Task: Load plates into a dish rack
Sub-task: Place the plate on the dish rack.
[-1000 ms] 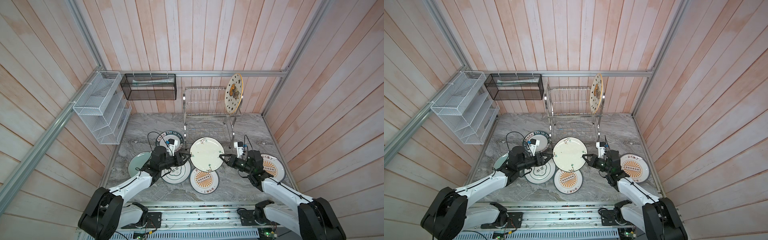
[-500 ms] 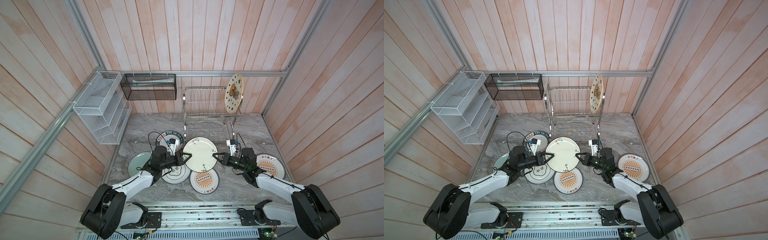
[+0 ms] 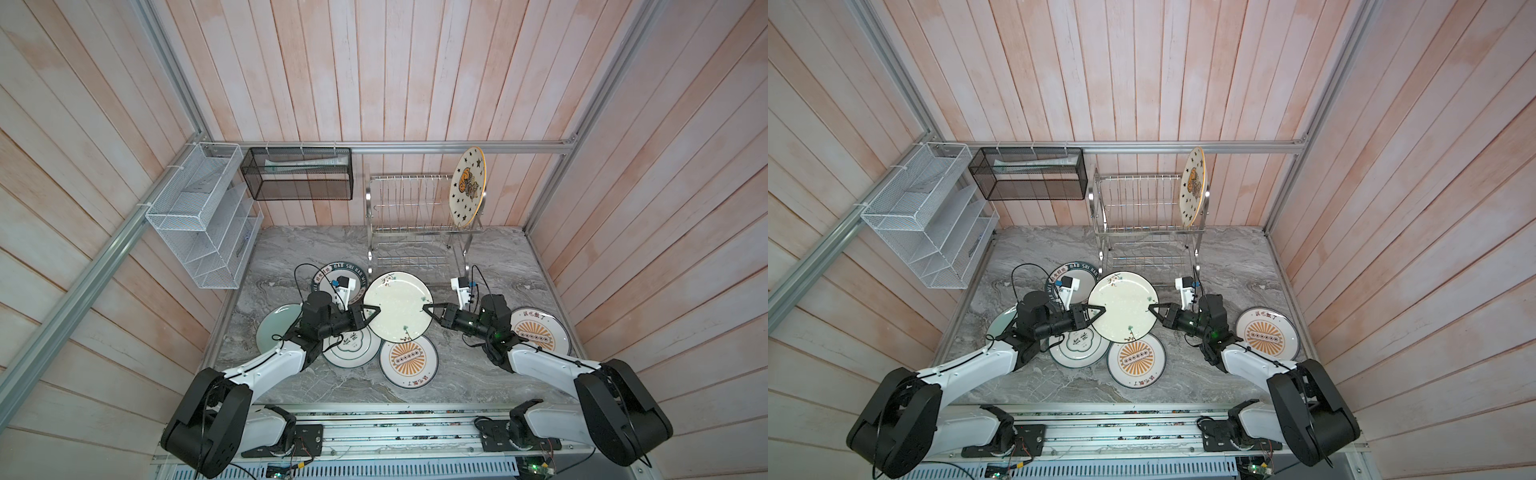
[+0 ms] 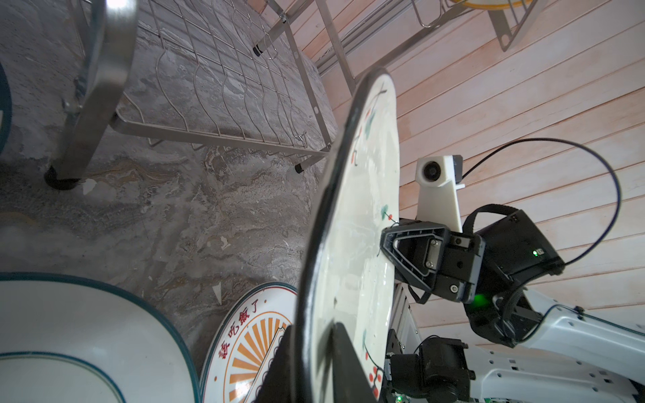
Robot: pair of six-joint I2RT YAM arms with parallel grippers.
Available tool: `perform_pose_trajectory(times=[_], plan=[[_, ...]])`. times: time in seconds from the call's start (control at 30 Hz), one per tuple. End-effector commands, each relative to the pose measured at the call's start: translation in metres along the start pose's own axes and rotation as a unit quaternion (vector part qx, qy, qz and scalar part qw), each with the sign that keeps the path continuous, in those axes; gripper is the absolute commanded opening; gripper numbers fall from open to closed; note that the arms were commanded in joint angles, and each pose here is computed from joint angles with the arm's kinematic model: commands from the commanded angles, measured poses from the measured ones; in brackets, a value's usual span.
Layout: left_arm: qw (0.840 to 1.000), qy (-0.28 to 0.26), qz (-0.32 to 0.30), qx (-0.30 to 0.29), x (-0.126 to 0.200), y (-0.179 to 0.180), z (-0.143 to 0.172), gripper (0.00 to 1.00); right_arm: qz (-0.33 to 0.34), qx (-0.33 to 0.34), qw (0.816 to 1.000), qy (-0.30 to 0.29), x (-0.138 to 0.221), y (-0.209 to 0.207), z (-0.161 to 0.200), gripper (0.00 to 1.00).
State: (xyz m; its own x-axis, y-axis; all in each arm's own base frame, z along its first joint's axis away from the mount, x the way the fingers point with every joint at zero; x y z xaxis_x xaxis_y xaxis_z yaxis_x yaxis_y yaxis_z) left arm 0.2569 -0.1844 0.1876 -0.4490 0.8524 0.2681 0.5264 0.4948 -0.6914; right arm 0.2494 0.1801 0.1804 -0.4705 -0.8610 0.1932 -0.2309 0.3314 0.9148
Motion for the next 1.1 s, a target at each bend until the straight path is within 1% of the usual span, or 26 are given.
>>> perform_pose_trajectory(times=[0.0,0.17,0.3,0.4,0.7,0.77,0.97,1.07], plan=[[0.999,-0.003,0.027,-0.020,0.000,-0.009,-0.001,0.13,-0.074,0.050,0.996,-0.008,-0.003,0.038,-0.013,0.00],[0.999,-0.003,0.029,-0.019,-0.002,-0.008,-0.002,0.05,-0.074,0.050,0.996,-0.006,-0.005,0.039,-0.013,0.00],[0.999,-0.002,0.031,-0.017,-0.004,-0.008,-0.002,0.00,-0.079,0.053,0.995,0.003,-0.008,0.041,-0.012,0.00],[0.999,-0.004,0.035,-0.018,-0.004,-0.009,-0.003,0.00,-0.083,0.056,0.995,0.010,-0.011,0.043,-0.011,0.00],[0.999,-0.005,0.041,-0.021,-0.004,-0.011,-0.002,0.00,-0.090,0.059,0.994,0.018,-0.016,0.046,-0.008,0.22],[0.999,-0.005,0.042,-0.021,-0.004,-0.011,-0.002,0.00,-0.090,0.058,0.994,0.021,-0.017,0.046,-0.007,0.25],[0.999,-0.003,0.048,-0.023,-0.005,-0.013,-0.002,0.00,-0.097,0.058,0.993,0.027,-0.021,0.049,-0.005,0.28],[0.998,-0.002,0.050,-0.023,-0.005,-0.013,-0.002,0.00,-0.102,0.058,0.993,0.033,-0.025,0.050,-0.004,0.25]])
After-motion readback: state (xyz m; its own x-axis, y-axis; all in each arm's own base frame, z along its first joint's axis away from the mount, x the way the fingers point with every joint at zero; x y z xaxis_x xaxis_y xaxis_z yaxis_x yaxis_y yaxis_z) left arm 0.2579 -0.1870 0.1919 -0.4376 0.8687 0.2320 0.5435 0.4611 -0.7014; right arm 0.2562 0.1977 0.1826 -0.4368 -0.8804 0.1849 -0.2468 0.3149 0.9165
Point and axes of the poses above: each gripper's point midway between its finger pads, its own x axis back along the fingers, its own y axis along the line the jaws close on, z = x × y, the point moved 7 cm from there along x, back along the fingers, and after that the axes turned 10 degrees about -x, right-handed, at the moved point
